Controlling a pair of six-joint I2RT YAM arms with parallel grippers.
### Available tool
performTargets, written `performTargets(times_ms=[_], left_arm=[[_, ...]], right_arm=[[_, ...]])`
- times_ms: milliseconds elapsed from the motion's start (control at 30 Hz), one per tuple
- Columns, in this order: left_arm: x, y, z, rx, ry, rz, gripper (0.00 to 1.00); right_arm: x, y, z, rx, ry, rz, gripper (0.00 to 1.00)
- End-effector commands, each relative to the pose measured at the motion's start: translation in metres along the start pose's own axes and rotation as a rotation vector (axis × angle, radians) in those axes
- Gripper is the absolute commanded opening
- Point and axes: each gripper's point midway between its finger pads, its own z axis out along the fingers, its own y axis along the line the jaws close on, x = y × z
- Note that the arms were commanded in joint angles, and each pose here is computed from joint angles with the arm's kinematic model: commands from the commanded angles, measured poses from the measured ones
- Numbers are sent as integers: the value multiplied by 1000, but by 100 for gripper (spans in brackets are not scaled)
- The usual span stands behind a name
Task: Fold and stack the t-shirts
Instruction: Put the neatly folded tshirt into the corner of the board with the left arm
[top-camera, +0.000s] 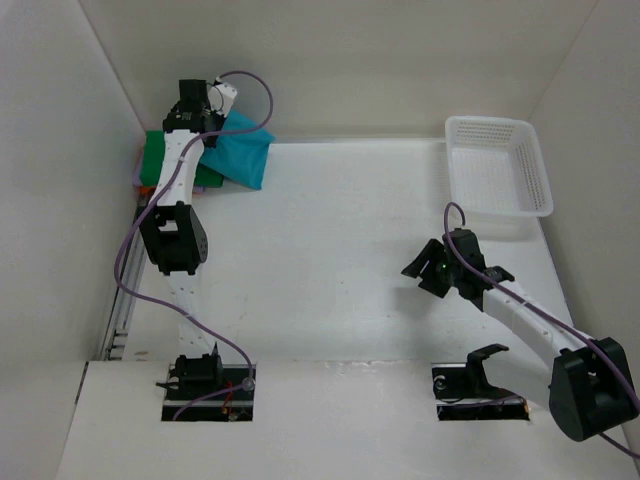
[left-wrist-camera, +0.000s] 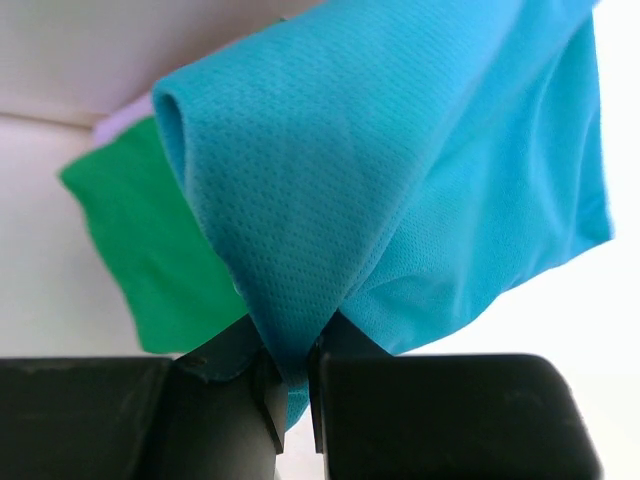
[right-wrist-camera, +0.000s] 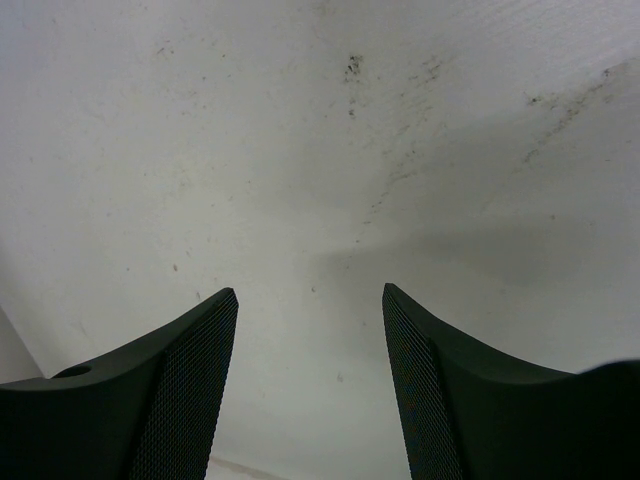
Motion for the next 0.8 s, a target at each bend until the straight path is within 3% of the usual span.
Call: performTargets(times_ms=[0,267,500,767], left_arm=[[-18,41,-23,-44,-65,-12,0],[7,73,-21,-5,-45,-76,0],[22,113,-10,-63,-43,-115,1],[39,131,18,-118,-33,-125,5]], right_arm=[[-6,0,-4,-9,-29,-8,65],[-3,-3,-2,-1,-14,-8,65],[-3,0,0,8,0,-18,65],[0,7,6,15,38,-30,65]])
